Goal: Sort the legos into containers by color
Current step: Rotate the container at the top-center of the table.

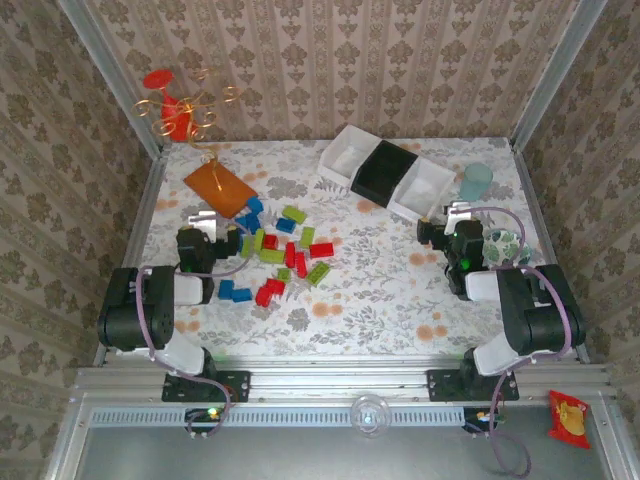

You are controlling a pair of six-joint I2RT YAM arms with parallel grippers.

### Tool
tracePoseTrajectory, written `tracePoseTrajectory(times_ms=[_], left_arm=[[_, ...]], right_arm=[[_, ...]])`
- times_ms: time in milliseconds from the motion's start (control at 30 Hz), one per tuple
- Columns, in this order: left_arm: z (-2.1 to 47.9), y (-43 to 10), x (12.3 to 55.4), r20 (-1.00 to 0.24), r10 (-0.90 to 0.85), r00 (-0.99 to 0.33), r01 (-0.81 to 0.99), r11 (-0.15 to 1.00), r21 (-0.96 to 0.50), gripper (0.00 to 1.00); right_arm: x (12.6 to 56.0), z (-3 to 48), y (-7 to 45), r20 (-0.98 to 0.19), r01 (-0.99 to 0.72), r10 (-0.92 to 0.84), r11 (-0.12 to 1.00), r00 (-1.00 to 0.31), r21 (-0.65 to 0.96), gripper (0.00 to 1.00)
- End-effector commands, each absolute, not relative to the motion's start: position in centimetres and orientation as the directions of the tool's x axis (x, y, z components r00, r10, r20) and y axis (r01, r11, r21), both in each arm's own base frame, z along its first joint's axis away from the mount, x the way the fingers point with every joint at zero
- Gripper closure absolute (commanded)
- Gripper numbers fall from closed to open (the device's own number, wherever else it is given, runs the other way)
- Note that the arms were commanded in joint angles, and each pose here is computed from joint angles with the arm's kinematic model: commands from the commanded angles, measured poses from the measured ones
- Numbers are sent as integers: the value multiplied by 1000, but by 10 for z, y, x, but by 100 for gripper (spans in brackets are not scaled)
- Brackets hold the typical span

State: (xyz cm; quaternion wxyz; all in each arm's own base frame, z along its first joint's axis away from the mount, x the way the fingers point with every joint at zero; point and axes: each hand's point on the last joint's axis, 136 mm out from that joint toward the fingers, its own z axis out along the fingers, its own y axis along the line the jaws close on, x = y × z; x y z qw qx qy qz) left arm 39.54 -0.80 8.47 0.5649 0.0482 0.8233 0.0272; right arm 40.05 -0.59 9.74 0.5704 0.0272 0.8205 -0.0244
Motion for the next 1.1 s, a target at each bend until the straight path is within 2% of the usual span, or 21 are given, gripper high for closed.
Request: tracePoseTrajectory(times_ms=[0, 1067], left_arm=[[97, -8, 400, -939, 135, -316, 49, 991, 126, 0], [98, 1, 400, -944, 100, -313, 9, 995, 102, 0]], right_arm=[[400, 98, -4, -938, 63, 19, 998, -346, -3, 0], [399, 102, -8, -941, 82, 30, 997, -338, 2, 0]])
